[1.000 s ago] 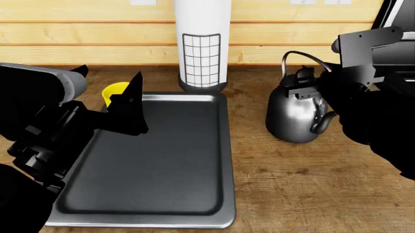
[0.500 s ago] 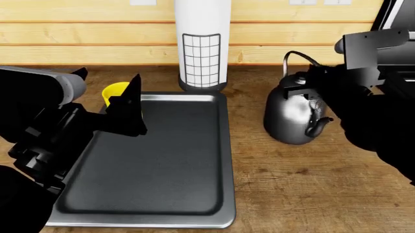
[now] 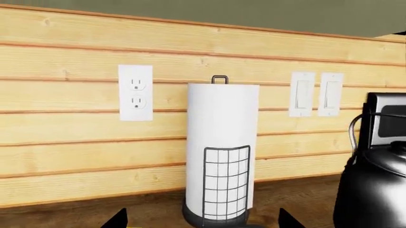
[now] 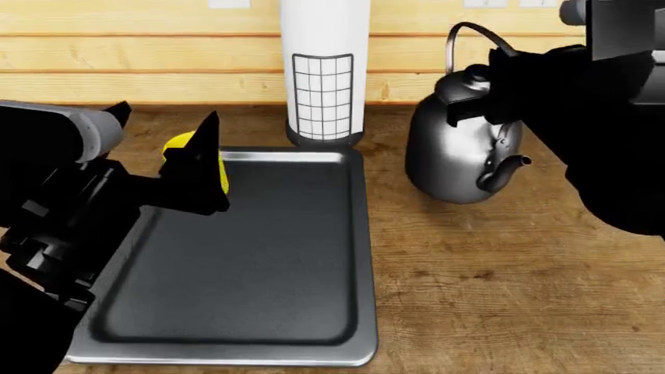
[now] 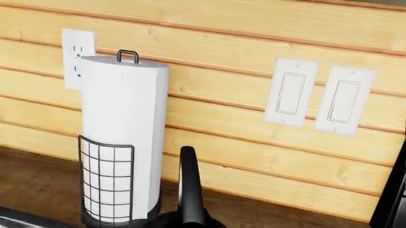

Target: Pick the kettle from the counter and place it on the tray. Then pick the mug from the cabinet and place it on the tray. Then close the cabinet doors.

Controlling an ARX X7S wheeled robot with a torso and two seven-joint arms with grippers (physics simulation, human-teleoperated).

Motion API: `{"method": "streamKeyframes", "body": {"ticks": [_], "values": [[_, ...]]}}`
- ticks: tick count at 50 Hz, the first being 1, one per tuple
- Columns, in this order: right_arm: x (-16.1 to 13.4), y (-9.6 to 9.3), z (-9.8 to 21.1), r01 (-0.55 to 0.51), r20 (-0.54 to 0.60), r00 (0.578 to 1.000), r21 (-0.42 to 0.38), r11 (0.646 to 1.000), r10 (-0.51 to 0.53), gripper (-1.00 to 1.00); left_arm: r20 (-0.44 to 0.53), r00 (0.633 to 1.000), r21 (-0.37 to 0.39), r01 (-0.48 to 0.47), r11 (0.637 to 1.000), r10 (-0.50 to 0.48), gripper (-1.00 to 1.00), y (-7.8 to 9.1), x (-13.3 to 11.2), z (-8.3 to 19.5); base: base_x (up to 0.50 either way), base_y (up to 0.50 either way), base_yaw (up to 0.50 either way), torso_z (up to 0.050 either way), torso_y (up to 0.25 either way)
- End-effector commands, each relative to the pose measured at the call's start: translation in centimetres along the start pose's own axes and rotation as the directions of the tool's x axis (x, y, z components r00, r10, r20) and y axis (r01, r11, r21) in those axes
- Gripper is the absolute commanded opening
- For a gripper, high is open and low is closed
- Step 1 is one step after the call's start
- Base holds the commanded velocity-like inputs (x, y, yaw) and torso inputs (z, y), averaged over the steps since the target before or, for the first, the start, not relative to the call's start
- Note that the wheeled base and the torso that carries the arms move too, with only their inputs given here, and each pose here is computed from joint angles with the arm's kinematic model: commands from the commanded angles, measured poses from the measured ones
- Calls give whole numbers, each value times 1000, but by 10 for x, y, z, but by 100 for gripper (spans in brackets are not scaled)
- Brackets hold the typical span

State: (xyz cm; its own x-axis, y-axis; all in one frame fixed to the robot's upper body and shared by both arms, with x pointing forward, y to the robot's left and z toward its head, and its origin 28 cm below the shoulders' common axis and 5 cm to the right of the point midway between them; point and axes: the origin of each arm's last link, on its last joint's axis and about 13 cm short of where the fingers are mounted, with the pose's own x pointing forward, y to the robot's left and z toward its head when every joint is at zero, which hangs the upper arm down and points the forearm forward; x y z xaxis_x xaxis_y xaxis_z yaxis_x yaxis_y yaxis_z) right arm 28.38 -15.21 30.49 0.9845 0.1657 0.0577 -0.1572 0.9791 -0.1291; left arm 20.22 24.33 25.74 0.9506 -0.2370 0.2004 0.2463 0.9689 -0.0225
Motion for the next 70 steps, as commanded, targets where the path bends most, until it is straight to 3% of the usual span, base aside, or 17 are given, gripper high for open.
{"method": "streamKeyframes", "body": {"ticks": [1, 13, 24, 42, 56, 70], "values": [[-13, 24, 31, -92, 92, 991, -84, 992, 100, -100, 24, 1000, 2, -7, 1000, 7, 100, 1, -5, 9, 0, 0, 0, 0, 0], [4, 66, 35, -231, 75, 968, -126, 965, 241, -100, 45, 999, 7, -31, 999, 31, 100, 8, -14, 13, 0, 0, 0, 0, 0], [26, 94, 29, -308, 58, 948, -71, 949, 312, -100, 47, 998, 0, -51, 999, 51, 100, 13, -18, 11, 0, 0, 0, 0, 1], [39, 128, 2, -416, 18, 909, 0, 909, 416, -100, 44, 996, -10, -71, 997, 72, 100, 18, -22, 9, 0, 0, 0, 0, 1], [43, 143, -9, -464, 11, 886, 41, 885, 464, -100, 40, 996, -16, -83, 996, 84, 100, 22, -23, 5, 0, 0, 0, 0, 1], [49, 147, -22, -466, -19, 884, 52, 883, 467, -100, 35, 995, -20, -91, 996, 92, 100, 24, -24, 1, 0, 0, 0, 0, 1]]}}
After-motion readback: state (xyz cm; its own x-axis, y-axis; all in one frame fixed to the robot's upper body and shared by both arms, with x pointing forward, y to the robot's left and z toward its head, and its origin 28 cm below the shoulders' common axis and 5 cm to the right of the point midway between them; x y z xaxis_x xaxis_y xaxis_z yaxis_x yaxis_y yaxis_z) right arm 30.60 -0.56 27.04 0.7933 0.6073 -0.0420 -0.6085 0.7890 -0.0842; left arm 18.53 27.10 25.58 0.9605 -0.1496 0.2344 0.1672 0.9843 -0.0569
